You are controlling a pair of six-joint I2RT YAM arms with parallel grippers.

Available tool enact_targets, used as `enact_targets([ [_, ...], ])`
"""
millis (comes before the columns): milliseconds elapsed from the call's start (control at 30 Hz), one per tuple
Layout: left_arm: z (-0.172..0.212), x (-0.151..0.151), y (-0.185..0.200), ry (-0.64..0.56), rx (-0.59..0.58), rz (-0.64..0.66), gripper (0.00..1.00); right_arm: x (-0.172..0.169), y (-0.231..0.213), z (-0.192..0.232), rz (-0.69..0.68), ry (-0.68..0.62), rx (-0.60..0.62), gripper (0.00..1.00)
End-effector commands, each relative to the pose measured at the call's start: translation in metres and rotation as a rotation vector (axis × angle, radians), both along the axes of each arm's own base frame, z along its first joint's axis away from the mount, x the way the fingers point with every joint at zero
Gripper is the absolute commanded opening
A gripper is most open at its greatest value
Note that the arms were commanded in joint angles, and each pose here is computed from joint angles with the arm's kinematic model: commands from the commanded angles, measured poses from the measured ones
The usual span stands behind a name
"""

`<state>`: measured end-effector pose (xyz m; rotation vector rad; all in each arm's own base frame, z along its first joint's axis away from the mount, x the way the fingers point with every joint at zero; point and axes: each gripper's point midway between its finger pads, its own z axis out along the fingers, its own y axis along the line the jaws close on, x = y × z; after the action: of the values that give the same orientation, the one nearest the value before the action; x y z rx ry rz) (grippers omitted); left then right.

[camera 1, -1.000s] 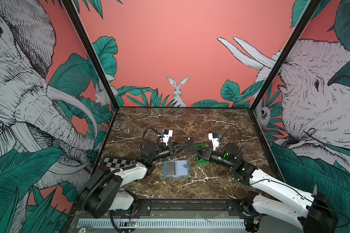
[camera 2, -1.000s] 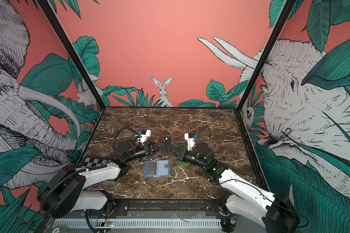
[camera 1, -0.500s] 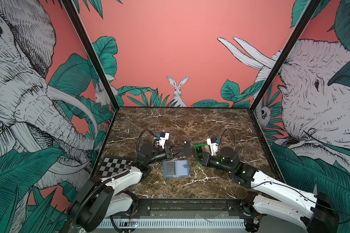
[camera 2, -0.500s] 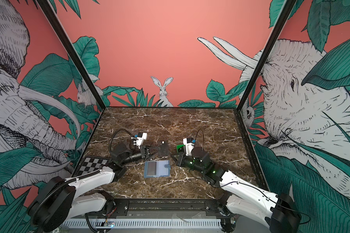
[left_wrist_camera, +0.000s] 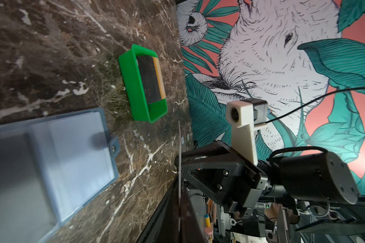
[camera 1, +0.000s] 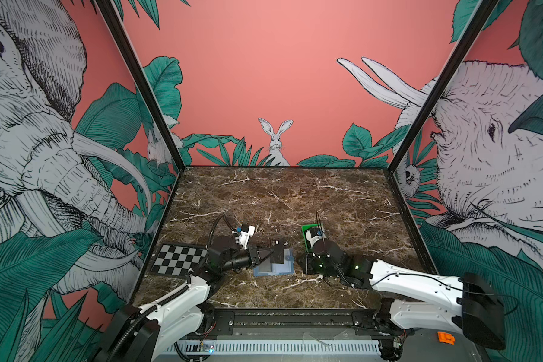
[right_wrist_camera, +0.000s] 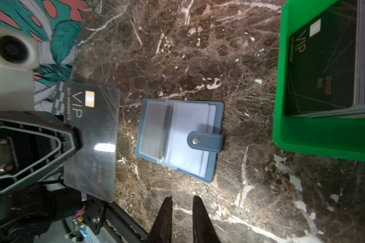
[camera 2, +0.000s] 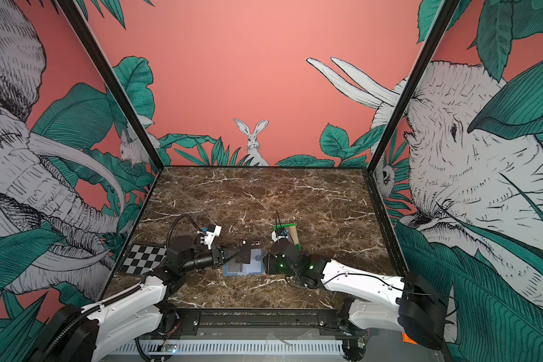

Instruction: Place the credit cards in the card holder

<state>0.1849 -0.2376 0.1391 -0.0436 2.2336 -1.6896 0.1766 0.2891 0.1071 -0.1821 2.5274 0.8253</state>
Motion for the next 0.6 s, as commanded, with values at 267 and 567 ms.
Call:
enact_targets([
  [267,-0.032,0.0,0.011,0.022,0.087,0.011,0.0,0.002,0.022,-0.04,0.014,0.075,-0.085,0.21],
  [567,-0.048,0.005,0.011,0.04,0.125,0.018,0.0,0.003,0.026,-0.06,0.023,0.106,-0.136,0.21],
])
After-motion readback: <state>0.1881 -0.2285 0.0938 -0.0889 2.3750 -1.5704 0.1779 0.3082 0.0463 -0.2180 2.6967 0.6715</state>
